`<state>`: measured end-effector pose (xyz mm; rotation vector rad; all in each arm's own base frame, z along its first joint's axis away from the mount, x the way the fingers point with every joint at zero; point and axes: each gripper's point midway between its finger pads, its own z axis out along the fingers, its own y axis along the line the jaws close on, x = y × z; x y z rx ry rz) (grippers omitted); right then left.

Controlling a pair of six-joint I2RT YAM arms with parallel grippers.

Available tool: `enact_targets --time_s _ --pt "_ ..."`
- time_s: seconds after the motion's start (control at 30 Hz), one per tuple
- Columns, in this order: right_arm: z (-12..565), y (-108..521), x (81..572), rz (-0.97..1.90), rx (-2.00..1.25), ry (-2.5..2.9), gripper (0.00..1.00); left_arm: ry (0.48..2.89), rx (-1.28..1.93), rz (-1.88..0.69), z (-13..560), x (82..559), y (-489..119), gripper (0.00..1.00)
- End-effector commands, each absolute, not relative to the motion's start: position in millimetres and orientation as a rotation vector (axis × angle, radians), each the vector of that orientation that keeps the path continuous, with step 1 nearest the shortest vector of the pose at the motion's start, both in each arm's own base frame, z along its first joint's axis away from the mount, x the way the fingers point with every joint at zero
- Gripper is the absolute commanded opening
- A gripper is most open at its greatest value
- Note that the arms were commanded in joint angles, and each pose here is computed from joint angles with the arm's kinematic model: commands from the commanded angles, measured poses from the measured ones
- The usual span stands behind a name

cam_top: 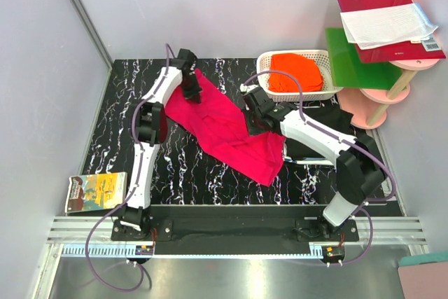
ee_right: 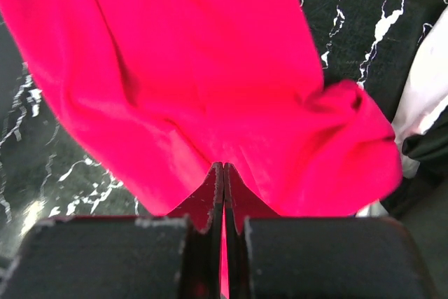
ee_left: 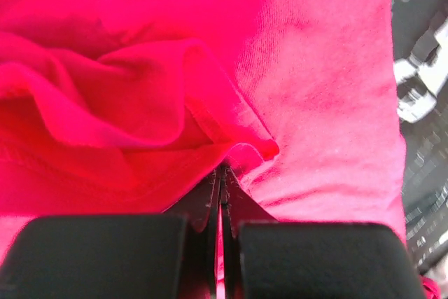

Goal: Fold and stack the t-shirts
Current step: Rotate the tshirt 90 degrees

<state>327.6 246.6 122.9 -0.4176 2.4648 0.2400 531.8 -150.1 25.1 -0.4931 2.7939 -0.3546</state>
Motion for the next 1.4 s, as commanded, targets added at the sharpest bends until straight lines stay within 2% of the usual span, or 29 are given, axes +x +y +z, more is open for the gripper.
enact_targets --time_s 0.0,0.07,0.1,0.13,0.17,0.2,0.23,0.3,0.37,0.4,0.43,0.47,0.53,0.57,0.67,0.7,0.77,0.83,0.87,0.9,0.97,1.1,1.37 --pt "120 245 349 0.179 -0.368 2.406 0.0 2.721 -0.442 -0.432 55 530 -152 0.0" --pt "114 247 355 0.156 -0.374 2.403 0.0 2.602 -0.412 -0.442 107 533 -144 0.0" --pt "117 248 362 0.145 -0.363 2.385 0.0 2.597 -0.422 -0.424 113 525 -135 0.06" --pt "115 249 365 0.135 -0.373 2.383 0.0 2.515 -0.4 -0.442 154 523 -132 0.1" --pt "103 251 370 0.115 -0.382 2.404 0.0 2.492 -0.395 -0.451 168 517 -129 0.15" --pt "107 256 378 0.116 -0.377 2.387 0.0 2.495 -0.385 -0.451 173 507 -129 0.33" --pt "105 260 383 0.117 -0.383 2.389 0.0 2.448 -0.351 -0.464 201 496 -128 0.38" --pt "99 279 396 0.167 -0.405 2.392 0.0 2.473 -0.33 -0.465 198 474 -132 0.39" --pt "85 297 406 0.22 -0.446 2.397 0.0 2.462 -0.32 -0.444 208 454 -129 0.02" --pt "98 318 417 0.312 -0.463 2.352 0.0 2.529 -0.343 -0.413 184 435 -127 0.0" --pt "99 328 421 0.344 -0.502 2.339 0.0 2.505 -0.359 -0.408 189 427 -126 0.0" --pt "85 337 426 0.362 -0.526 2.354 0.0 2.56 -0.377 -0.372 163 410 -122 0.0" --pt "104 361 446 0.427 -0.56 2.284 0.0 2.54 -0.403 -0.381 157 399 -123 0.0" --pt "109 377 456 0.477 -0.582 2.254 0.0 2.596 -0.4 -0.392 135 382 -126 0.0" --pt "100 396 472 0.506 -0.627 2.224 0.0 2.653 -0.388 -0.444 108 356 -136 0.0" --pt "117 408 480 0.552 -0.645 2.171 0.0 2.667 -0.352 -0.485 104 348 -149 0.0" --pt "102 419 487 0.579 -0.674 2.171 0.0 2.707 -0.253 -0.577 91 329 -179 0.0" --pt "114 430 495 0.603 -0.683 2.138 0.0 2.738 -0.208 -0.575 81 322 -194 0.0" --pt "89 430 494 0.59 -0.702 2.192 0.0 2.752 -0.172 -0.6 78 315 -207 0.0" --pt "104 435 503 0.597 -0.696 2.155 0.0 2.766 -0.18 -0.622 74 313 -216 0.0" --pt "77 437 505 0.581 -0.707 2.199 0.0 2.749 -0.108 -0.703 79 307 -243 0.0" --pt "58 436 509 0.559 -0.685 2.238 0.0 2.778 -0.066 -0.748 79 294 -276 0.0" --pt "23 412 521 0.529 -0.563 2.347 0.0 2.93 -0.128 -0.617 27 261 -294 0.0"
